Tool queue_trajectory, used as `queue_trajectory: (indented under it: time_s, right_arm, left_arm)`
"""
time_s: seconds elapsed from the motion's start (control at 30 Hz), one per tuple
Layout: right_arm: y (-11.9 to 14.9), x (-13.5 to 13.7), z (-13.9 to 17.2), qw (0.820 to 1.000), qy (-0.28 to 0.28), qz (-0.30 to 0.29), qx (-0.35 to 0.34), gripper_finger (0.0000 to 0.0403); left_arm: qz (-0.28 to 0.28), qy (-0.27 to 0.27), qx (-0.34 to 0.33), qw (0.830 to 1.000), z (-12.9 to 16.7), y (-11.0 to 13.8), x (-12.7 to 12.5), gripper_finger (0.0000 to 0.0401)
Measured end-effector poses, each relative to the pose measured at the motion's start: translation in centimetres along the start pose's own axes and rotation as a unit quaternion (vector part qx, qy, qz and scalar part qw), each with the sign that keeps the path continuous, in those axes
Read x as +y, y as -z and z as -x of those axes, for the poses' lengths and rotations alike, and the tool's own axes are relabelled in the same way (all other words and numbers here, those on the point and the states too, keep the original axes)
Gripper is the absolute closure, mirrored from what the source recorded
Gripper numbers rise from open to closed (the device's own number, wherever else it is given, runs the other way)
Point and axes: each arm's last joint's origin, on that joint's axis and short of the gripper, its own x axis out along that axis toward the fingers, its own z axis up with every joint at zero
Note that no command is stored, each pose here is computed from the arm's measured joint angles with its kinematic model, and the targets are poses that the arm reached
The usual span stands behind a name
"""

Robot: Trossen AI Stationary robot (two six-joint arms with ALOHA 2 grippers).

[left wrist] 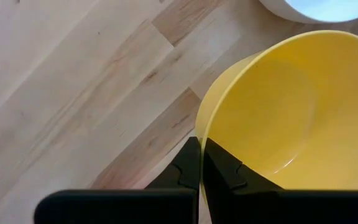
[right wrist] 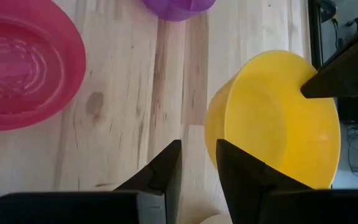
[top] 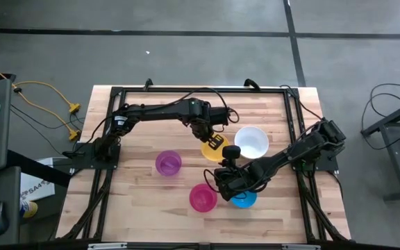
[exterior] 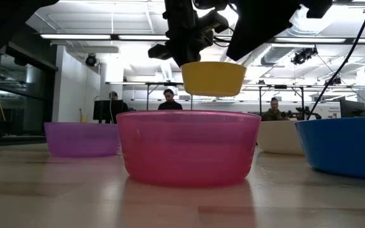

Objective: Nest bowls inside each other
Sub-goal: Stack the yellow bowl on top of the white bowl

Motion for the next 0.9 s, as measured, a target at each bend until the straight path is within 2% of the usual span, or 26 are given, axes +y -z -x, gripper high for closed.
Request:
queue_trajectory:
  time_s: [0.4, 0.63, 0.9]
  right_arm:
    - [0.1, 0.3, -0.4, 1.000, 0.008, 0.000, -0.001, 0.0310]
    - [0.2, 1.1, -1.8, 0.999, 0.039, 0.018, 0.012, 0.0310]
    - [-0.1, 1.7, -2.4, 0.999, 0.028, 0.046, 0.005, 0.0310]
  left_arm:
    - [0.002, -0.015, -0.008, 1.000, 0.0, 0.0, 0.1, 0.0401]
    - [-0.003, -0.029, 0.003, 1.000, 0.0, 0.5, 0.1, 0.0401]
    - [-0.007, -0.043, 0.003, 0.999, 0.0, 0.7, 0.1, 0.0401]
